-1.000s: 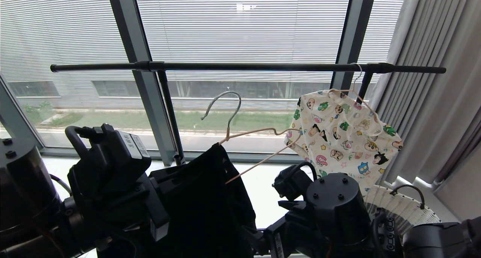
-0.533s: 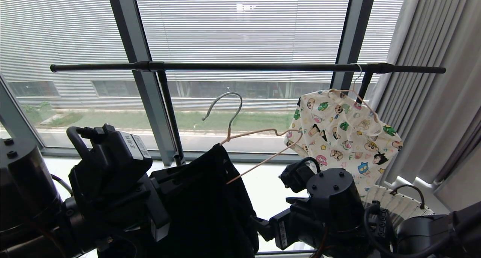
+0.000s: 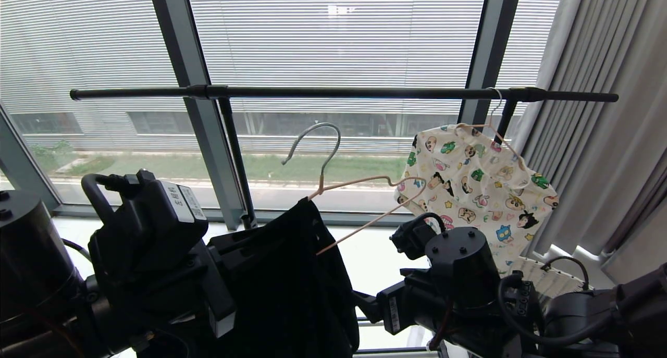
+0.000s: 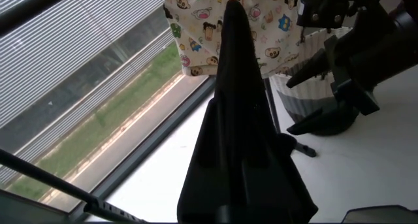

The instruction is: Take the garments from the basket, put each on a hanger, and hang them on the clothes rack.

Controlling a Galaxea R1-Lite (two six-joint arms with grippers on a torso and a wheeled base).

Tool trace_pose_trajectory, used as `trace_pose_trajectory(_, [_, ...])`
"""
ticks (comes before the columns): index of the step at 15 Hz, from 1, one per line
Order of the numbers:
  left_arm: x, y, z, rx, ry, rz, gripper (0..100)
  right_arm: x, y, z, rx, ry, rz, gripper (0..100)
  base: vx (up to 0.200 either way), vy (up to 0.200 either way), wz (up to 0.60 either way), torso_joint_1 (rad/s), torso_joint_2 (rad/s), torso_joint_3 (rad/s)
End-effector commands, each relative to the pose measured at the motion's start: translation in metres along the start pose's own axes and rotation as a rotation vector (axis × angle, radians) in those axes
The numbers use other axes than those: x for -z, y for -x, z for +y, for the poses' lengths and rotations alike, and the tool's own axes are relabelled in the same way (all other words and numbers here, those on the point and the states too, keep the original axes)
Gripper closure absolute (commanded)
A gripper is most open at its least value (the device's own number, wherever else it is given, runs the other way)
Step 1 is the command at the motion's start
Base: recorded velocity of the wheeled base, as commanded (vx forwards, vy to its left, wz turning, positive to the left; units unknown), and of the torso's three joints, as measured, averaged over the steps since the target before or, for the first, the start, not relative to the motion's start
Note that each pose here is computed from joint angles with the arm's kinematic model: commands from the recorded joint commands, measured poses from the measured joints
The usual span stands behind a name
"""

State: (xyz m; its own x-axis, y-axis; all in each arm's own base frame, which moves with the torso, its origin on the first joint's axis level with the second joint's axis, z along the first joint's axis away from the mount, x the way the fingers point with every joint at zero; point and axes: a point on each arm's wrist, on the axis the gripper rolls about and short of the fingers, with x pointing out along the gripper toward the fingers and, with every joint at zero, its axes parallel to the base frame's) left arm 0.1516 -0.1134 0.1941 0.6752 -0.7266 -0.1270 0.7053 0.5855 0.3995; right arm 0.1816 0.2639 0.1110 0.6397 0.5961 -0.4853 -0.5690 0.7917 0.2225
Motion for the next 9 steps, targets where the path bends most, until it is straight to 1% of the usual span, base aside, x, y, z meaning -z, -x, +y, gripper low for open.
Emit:
trace_pose_trajectory(1, [-0.0022, -0.0003, -0.0035, 0.017, -0.003, -0.010, 100, -0.0020, -0.0054, 0.0029, -0.006, 0.003, -0.004, 0, 0.000, 0.000, 0.00, 0.000, 0.00, 0.000])
trace_pose_trajectory(5, [-0.0068, -0.0015, -0.0040, 0.024, -0.007, -0.028, 100, -0.0018, -0.0110, 0.0040, -0.003, 0.004, -0.002, 0, 0.000, 0.000, 0.00, 0.000, 0.00, 0.000])
trace_pose_trajectory(9, [-0.0089, -0.0031, -0.0031, 0.023, -0.008, -0.034, 100, 0.0038, -0.0147, 0.0049, -0.001, 0.013, 0.017, 0, 0.000, 0.000, 0.00, 0.000, 0.00, 0.000])
